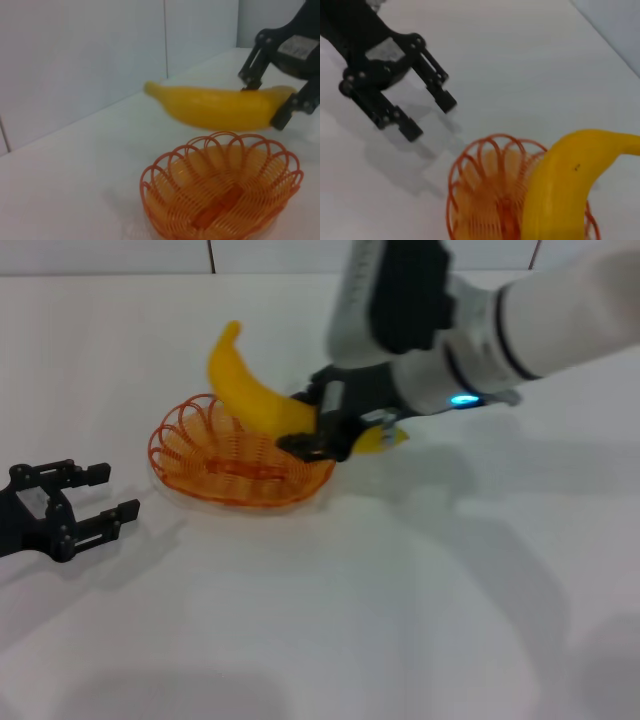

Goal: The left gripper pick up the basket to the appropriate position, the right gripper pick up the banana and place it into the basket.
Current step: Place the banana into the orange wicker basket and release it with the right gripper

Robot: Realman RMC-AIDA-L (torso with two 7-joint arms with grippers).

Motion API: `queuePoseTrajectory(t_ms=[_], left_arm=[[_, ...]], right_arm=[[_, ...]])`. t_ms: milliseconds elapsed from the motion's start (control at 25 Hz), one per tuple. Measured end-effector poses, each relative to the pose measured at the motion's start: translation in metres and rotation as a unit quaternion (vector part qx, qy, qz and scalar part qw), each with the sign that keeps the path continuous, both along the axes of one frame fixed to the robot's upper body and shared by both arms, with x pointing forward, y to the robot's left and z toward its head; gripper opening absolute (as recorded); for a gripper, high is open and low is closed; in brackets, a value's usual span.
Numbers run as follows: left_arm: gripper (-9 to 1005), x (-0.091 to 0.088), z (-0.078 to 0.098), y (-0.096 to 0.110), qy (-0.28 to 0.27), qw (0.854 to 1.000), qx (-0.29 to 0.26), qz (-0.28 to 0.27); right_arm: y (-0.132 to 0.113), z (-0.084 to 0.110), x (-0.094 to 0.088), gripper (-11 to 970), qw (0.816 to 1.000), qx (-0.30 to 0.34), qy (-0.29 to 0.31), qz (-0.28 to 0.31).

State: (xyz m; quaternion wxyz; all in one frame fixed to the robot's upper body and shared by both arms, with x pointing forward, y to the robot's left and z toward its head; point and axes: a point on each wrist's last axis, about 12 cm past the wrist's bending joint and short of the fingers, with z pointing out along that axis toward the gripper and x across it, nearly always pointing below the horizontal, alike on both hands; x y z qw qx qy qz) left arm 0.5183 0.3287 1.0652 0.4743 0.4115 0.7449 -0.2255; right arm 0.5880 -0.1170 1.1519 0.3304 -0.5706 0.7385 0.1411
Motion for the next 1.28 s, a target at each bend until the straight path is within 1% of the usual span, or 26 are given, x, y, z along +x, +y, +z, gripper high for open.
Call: queuePoseTrajectory(t_ms=[80, 200, 480, 840, 1040, 1120, 1200, 1280], left_arm=[[598, 0.000, 0.000, -0.001, 0.000, 1.000, 0.000, -0.002], [598, 0.002, 0.001, -0.002, -0.002, 1.000, 0.001, -0.005], [598, 0.004, 0.002, -0.004, -0.003, 1.000, 0.000, -0.009], [598, 0.003, 0.001, -0.004, -0.001, 1.000, 0.000, -0.009], [598, 0.001, 0.000, -0.003, 0.001, 1.000, 0.001, -0.009], [598, 0.001, 0.000, -0.003, 0.002, 1.000, 0.001, -0.008], [598, 0.000, 0.000, -0.002, 0.002, 1.000, 0.001, -0.007], [598, 0.000, 0.000, -0.002, 0.002, 1.000, 0.000, -0.007]], right_arm=[[0.012, -0.004, 0.002, 567, 1.000, -0.009, -0.001, 0.008], [0.024, -0.011, 0.005, 578, 1.000, -0.022, 0.000, 0.012], [0.042, -0.023, 0.007, 603, 0.999, -0.034, 0.000, 0.023], [0.044, -0.020, 0.004, 635, 1.000, -0.015, 0.000, 0.025], [0.042, -0.013, -0.003, 654, 0.999, -0.002, -0.012, 0.032], [0.037, -0.010, -0.007, 661, 0.999, 0.011, -0.021, 0.031], [0.026, -0.003, -0.011, 668, 0.999, 0.032, -0.036, 0.023], [0.009, 0.001, -0.016, 848, 0.997, 0.053, -0.050, 0.010]])
